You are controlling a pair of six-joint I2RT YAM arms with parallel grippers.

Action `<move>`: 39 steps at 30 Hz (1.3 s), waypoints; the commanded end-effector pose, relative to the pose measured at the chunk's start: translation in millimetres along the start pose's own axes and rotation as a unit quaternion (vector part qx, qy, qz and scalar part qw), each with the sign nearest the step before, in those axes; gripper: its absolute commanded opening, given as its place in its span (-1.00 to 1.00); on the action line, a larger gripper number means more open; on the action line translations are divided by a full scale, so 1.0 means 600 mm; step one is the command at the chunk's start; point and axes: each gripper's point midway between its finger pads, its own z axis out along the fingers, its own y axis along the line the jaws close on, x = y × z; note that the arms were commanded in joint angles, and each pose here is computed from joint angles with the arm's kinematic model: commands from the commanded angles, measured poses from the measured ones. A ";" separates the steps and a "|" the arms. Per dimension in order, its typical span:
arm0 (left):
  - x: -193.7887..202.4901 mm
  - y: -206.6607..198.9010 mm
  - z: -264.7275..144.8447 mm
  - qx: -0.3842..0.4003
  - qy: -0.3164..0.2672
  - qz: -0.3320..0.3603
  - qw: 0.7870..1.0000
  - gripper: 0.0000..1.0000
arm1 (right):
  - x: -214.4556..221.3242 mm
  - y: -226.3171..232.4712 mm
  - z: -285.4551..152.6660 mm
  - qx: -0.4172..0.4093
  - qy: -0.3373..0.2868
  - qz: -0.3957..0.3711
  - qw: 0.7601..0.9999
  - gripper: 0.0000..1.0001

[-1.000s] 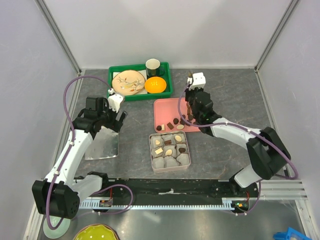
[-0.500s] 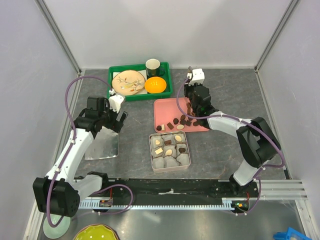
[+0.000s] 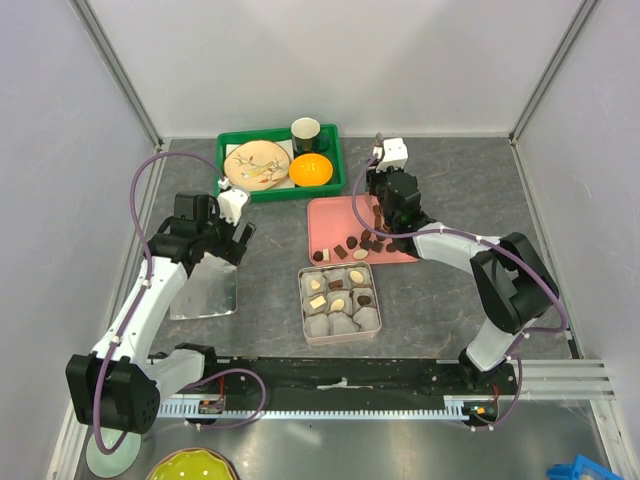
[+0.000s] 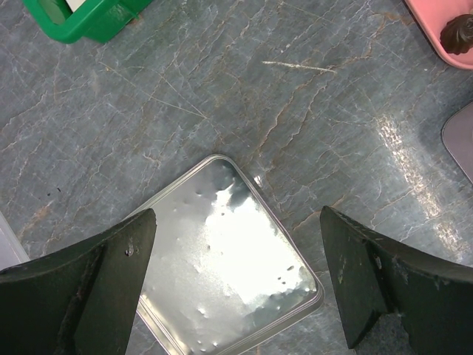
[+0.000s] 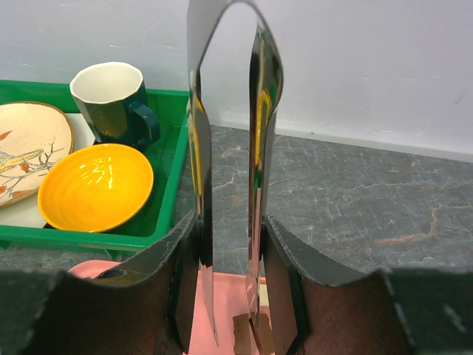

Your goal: Pack the chocolate

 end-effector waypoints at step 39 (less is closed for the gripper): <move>-0.015 0.017 -0.006 -0.022 -0.019 0.028 0.999 0.99 | 0.040 0.000 0.006 -0.007 0.010 0.032 0.999 -0.42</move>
